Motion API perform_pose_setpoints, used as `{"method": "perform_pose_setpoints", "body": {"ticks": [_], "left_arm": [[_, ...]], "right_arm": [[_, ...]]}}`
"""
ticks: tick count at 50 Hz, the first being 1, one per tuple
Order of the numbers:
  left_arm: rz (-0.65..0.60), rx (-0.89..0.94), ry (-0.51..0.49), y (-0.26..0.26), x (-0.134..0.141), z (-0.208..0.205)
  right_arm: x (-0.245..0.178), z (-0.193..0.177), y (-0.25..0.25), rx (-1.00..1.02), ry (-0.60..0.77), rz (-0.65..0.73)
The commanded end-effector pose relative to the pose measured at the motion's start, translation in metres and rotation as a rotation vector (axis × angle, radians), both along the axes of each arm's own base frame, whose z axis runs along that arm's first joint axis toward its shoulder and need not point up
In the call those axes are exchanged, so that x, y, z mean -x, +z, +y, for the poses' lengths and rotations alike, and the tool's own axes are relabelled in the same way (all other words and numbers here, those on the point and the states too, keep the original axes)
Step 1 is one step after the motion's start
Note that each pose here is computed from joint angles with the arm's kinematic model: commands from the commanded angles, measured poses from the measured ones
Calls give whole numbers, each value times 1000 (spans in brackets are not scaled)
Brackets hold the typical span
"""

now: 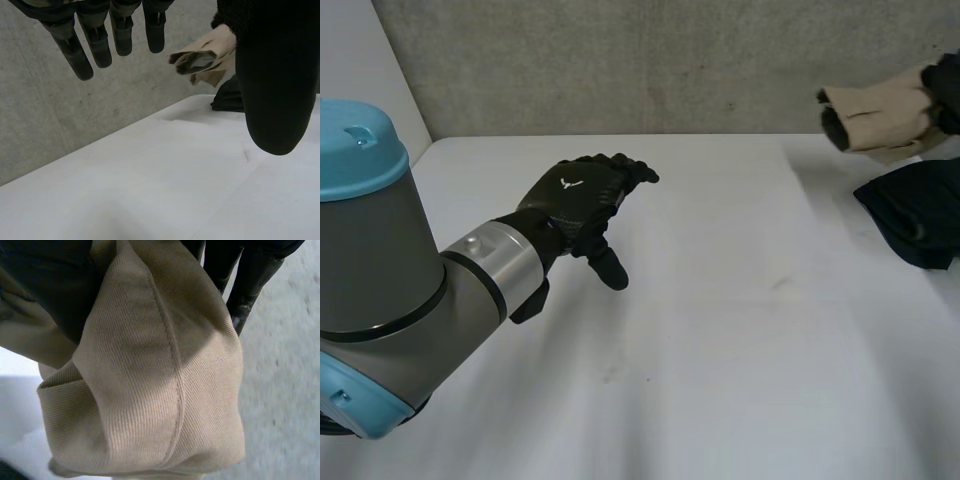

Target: Fold the laundry.

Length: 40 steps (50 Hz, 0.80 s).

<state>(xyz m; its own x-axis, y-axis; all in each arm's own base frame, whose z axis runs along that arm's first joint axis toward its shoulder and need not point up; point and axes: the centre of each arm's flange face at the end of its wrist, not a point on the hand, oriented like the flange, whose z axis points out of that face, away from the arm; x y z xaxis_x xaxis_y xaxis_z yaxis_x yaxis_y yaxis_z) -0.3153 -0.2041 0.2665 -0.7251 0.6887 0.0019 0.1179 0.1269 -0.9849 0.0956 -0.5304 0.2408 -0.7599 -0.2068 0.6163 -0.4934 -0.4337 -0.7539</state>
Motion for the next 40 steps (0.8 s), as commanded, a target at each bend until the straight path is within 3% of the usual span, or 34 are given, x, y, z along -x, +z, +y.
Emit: {"method": "perform_pose_setpoints", "body": {"ticks": [1,6,14,32,40], "left_arm": [[-3,-2,3,-1,-1,-1],[-3,-5,1,-2,0,-1],[-14,-21,3,-9,1,-3],[-10,-14,9,-7,1,-4],[-2,-2,13,-2,-1,-4]], "right_arm": [[61,-15,-42,-94,-26,-34],[93,-20,-75,-144,-55,-44],[94,-17,-101,-197,2,-49],[114,-3,-89,-289,-45,-71],[122,38,-43,-431,-126,-45]]}}
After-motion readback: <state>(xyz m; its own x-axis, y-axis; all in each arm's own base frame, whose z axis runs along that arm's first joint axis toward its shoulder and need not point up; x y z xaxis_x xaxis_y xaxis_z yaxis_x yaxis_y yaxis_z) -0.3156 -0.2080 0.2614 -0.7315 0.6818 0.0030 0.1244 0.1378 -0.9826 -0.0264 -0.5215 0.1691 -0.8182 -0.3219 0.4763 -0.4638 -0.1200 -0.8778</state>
